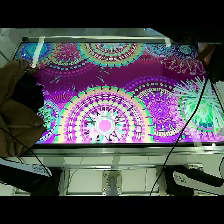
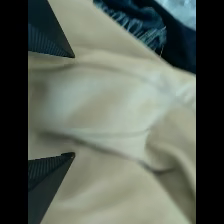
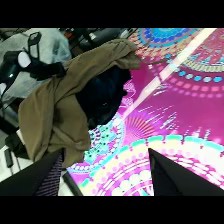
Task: Fold the clothes and pants, and hang the long-sleeved shirts on hangers.
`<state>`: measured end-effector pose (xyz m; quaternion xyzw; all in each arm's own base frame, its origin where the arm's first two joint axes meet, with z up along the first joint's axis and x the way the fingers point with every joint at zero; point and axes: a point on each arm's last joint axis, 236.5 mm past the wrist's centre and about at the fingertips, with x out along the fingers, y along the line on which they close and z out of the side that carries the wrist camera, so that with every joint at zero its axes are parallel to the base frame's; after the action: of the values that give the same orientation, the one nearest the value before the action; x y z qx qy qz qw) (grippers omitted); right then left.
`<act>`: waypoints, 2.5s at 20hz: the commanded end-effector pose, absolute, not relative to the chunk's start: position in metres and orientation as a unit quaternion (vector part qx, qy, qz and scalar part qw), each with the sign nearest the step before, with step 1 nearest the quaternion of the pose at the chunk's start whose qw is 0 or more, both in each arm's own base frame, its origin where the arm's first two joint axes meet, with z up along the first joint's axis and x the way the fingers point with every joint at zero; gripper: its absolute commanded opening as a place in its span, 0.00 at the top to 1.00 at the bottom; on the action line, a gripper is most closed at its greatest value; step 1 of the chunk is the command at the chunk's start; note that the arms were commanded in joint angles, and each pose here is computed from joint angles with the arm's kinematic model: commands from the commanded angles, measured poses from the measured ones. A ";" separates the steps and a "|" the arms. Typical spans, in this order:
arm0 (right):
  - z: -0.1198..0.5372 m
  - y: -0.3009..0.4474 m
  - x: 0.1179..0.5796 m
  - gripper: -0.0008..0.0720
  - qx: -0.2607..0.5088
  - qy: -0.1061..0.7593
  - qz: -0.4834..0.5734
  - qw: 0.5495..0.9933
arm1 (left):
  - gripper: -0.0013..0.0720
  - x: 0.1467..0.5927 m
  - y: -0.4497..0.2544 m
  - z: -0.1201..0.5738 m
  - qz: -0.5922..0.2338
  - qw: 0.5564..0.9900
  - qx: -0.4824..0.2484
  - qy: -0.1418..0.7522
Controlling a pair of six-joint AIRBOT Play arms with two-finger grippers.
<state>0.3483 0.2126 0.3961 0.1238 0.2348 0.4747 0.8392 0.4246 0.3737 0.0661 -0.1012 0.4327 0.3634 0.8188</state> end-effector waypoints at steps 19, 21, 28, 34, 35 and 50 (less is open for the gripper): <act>0.370 0.194 0.282 0.33 0.035 0.311 0.478 0.821 | 0.97 0.448 0.228 0.198 0.111 0.892 -0.293 0.325; 0.352 0.163 0.282 0.34 -0.001 0.344 0.416 0.842 | 0.97 0.448 0.140 0.249 -0.012 0.906 -0.290 0.309; 0.311 0.018 0.322 0.34 -0.060 0.418 0.119 0.899 | 0.97 0.397 -0.207 0.265 -0.366 0.846 -0.097 0.376; 0.318 -0.054 0.339 0.34 -0.053 0.393 0.014 0.918 | 0.97 0.296 -0.483 0.125 -0.546 0.733 0.045 0.402; 0.315 -0.063 0.340 0.34 -0.047 0.398 0.005 0.916 | 0.97 0.284 -0.510 0.096 -0.554 0.724 0.051 0.409; 0.107 -0.026 0.459 0.34 0.136 0.514 0.134 0.836 | 0.02 0.424 -0.060 0.135 -0.079 0.832 -0.054 0.546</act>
<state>0.4276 -0.0513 0.1570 0.0987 0.5026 0.1052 0.8524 0.4588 -0.1619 0.1263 -0.0294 0.5027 -0.1726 0.8465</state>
